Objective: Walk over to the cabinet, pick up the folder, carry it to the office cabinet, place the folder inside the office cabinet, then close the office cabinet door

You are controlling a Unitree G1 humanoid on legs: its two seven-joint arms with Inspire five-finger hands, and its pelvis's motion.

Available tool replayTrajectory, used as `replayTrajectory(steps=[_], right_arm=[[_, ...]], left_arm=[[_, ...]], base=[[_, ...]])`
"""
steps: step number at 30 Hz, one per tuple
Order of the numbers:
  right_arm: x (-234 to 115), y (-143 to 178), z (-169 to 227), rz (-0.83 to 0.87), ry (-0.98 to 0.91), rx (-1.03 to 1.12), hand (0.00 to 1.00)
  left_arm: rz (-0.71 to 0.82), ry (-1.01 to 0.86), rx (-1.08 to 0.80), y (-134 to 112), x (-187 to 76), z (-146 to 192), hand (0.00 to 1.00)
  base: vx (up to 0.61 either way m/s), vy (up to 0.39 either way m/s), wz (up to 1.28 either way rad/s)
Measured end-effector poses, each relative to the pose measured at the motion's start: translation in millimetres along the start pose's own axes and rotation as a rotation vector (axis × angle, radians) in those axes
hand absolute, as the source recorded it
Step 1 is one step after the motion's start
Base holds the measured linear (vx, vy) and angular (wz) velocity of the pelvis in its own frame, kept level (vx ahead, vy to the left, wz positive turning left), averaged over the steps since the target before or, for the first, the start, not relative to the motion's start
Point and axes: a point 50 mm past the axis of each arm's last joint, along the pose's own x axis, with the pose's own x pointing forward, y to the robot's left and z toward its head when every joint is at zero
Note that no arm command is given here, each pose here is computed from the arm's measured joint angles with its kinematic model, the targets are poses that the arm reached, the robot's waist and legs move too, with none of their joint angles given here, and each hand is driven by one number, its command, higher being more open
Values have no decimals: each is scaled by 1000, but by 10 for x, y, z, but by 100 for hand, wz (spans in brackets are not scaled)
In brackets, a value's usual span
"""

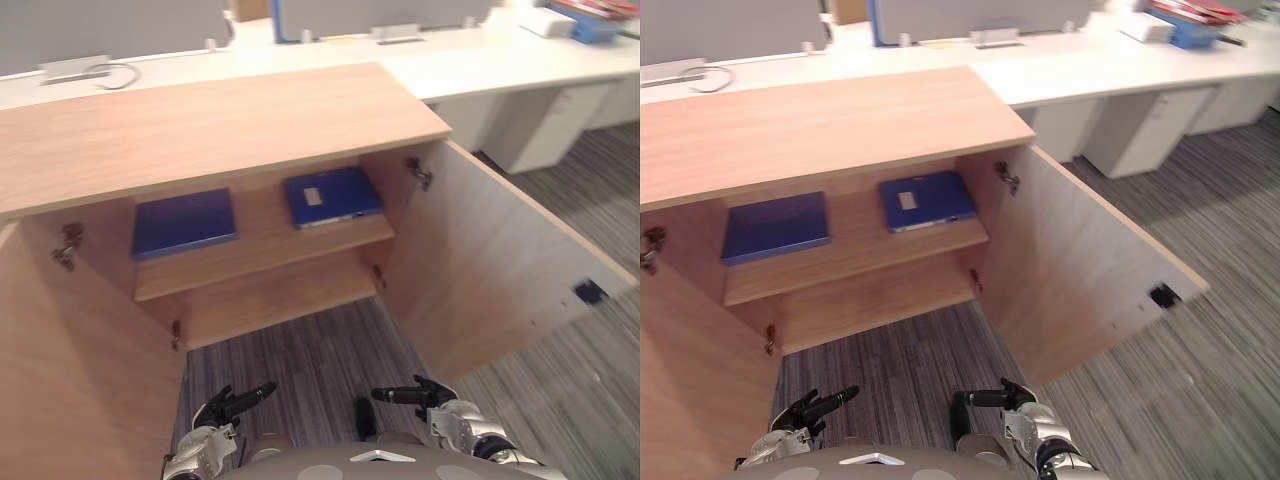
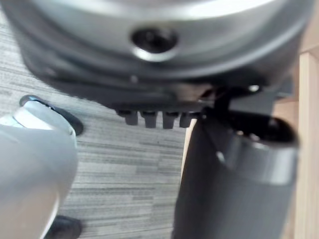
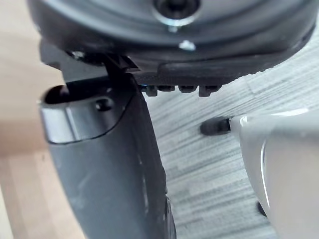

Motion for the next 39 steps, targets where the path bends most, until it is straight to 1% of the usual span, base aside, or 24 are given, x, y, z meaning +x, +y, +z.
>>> replayTrajectory(steps=[4,6,10,13,15,16,18,21,22,23,25,28,32,35,39], right_arm=[[-46,-151,-187,-89,21,141,100],[-100,-312,-214,-166,-25,233,100],[-176,-482,-166,-246,-108,329,100],[-241,-554,58,-312,-236,393,100],[-341,-628,337,-351,-368,400,100],[-382,-661,409,-368,-408,415,100],[-591,-870,696,-469,-571,466,100],[-728,-1034,835,-543,-646,473,100],[-768,-1092,950,-557,-679,462,100],[-820,-1141,1152,-555,-733,447,100],[-926,-1243,1390,-567,-799,397,100],[-1096,-1283,1776,-537,-911,271,100],[-1203,-1110,2167,-435,-1026,126,100],[-1155,-951,2288,-330,-1025,64,100],[-1072,-689,2426,-128,-1018,54,100]], left_arm=[[58,7,-6,104,-37,-90,100],[50,20,-1,40,-38,-137,100],[48,17,-1,10,-38,-146,100],[65,-10,8,5,-32,-105,100],[60,-42,25,-22,-27,-47,100],[56,-49,25,-31,-26,-34,100],[36,-60,8,-131,-22,-28,100],[64,-10,7,-34,-79,-215,100],[81,12,8,27,-98,-271,100],[87,36,11,53,-108,-317,100],[89,83,33,78,-131,-423,100],[91,92,57,95,-148,-461,100],[92,72,81,111,-140,-418,100],[99,67,97,147,-134,-385,100],[75,58,117,95,-120,-360,100]], base=[[70,90,-71],[141,56,-61],[130,58,-53],[88,79,-82],[-47,54,-75],[-115,6,-58],[-105,37,-40],[36,4,-36],[150,-104,-67],[134,-119,-61],[75,-95,-45],[60,-83,-46],[-11,-14,-37],[34,70,-1],[59,125,9]])
